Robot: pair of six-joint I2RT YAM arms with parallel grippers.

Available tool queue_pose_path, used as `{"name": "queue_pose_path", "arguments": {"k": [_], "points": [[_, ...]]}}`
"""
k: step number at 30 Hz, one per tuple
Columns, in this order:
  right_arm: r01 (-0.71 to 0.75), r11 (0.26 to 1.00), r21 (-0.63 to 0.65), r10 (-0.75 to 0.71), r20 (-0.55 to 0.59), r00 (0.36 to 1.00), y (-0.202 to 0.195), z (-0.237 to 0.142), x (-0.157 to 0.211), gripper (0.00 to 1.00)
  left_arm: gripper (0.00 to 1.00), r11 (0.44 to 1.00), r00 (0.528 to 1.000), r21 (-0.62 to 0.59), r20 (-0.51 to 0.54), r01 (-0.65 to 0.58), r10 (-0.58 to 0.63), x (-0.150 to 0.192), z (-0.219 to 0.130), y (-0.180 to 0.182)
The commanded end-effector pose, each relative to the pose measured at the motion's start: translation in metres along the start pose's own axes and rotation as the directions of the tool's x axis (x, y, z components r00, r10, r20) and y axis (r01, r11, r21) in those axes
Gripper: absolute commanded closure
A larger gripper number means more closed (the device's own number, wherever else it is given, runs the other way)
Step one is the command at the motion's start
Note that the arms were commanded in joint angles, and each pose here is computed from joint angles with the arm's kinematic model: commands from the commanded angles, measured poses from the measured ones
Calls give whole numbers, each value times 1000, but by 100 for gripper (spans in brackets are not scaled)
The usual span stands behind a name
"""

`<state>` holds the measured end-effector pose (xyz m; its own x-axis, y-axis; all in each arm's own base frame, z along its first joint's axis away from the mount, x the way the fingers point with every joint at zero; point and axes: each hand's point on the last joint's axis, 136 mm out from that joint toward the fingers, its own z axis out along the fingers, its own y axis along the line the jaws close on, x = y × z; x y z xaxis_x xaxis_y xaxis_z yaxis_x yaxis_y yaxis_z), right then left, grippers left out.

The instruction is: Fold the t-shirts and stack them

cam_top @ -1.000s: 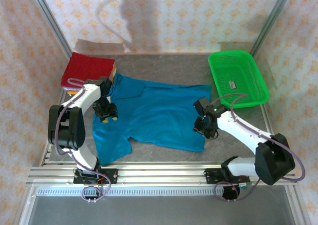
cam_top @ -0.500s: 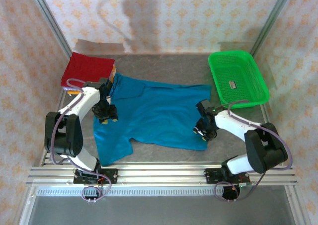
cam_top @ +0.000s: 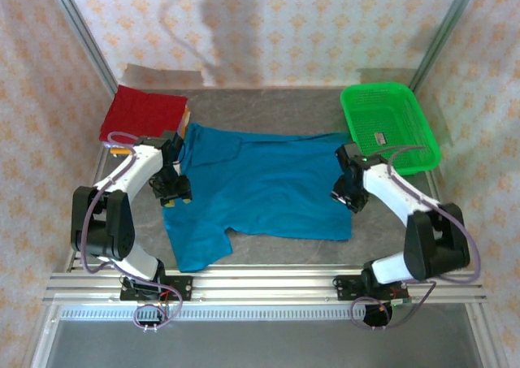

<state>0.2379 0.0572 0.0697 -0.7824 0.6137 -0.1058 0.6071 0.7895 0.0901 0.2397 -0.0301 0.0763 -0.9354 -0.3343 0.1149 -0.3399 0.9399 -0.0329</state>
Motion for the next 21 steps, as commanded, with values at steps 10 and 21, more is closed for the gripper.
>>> {"name": "queue_pose_path", "arguments": {"k": [10,21], "points": [[-225,970,88,232,-67,970,-77,17,66,58,57,1000,998,-23,-62,6,-7,21,0,11],[-282,959,14,282,-72,957,-63,32,64,61,57,999,994,-48,-103,22,-27,41,12,23]]}}
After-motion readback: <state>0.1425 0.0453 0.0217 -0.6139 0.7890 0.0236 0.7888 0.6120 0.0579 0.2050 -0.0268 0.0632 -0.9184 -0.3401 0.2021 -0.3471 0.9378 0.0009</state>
